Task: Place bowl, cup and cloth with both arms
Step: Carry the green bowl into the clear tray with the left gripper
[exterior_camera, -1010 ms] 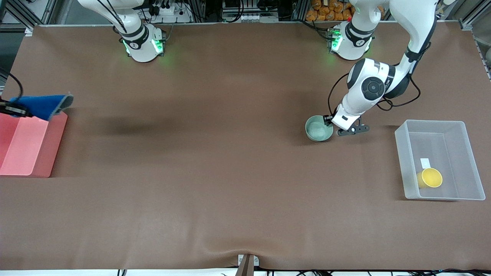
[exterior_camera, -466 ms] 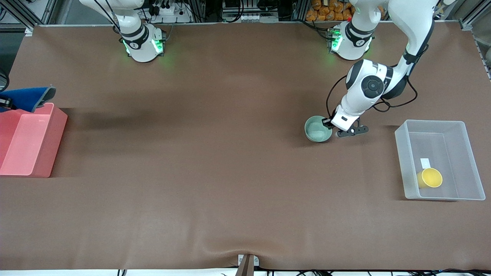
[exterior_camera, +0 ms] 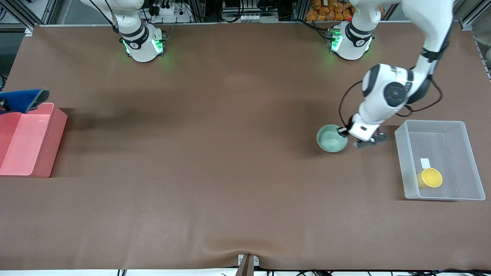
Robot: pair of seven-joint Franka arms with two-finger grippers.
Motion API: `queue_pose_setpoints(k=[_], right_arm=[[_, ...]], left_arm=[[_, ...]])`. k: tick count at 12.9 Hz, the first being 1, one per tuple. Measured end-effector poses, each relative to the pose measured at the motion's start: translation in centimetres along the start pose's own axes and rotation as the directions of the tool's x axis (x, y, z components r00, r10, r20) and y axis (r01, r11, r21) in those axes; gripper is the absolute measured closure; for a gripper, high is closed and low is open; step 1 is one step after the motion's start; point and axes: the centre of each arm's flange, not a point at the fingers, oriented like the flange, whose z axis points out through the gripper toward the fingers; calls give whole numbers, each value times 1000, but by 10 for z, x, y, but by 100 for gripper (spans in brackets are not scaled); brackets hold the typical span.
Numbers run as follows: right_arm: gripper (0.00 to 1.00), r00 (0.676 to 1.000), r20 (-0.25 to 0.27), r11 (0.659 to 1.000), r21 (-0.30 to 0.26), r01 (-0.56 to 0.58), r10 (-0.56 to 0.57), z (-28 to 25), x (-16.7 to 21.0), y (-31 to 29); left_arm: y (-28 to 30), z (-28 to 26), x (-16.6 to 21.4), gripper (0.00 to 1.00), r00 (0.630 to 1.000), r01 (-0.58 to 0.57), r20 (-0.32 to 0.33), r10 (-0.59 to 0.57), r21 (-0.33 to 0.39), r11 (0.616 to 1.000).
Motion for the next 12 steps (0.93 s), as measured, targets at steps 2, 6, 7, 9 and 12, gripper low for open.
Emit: queue_pose_setpoints(k=[2, 6, 7, 9, 12], right_arm=[[97, 998, -22, 998, -2, 67, -67, 11, -5, 36], [97, 990, -21, 990, 12, 142, -142, 55, -3, 85], [97, 982, -29, 982, 11, 188, -188, 66, 1, 93], [97, 964, -48, 965, -7, 261, -261, 85, 10, 104], [97, 931, -78, 934, -55, 353, -357, 105, 30, 105]], left_arm=[[-45, -41, 43, 98, 1000, -5, 12, 5, 28, 1000], [-166, -116, 101, 98, 998, -65, 24, 63, 64, 996], [-197, -126, 108, 98, 996, -87, 14, 87, 71, 994], [-248, -133, 117, 98, 990, -138, 12, 137, 83, 987], [-303, -114, 126, 98, 974, -224, 52, 220, 88, 971]])
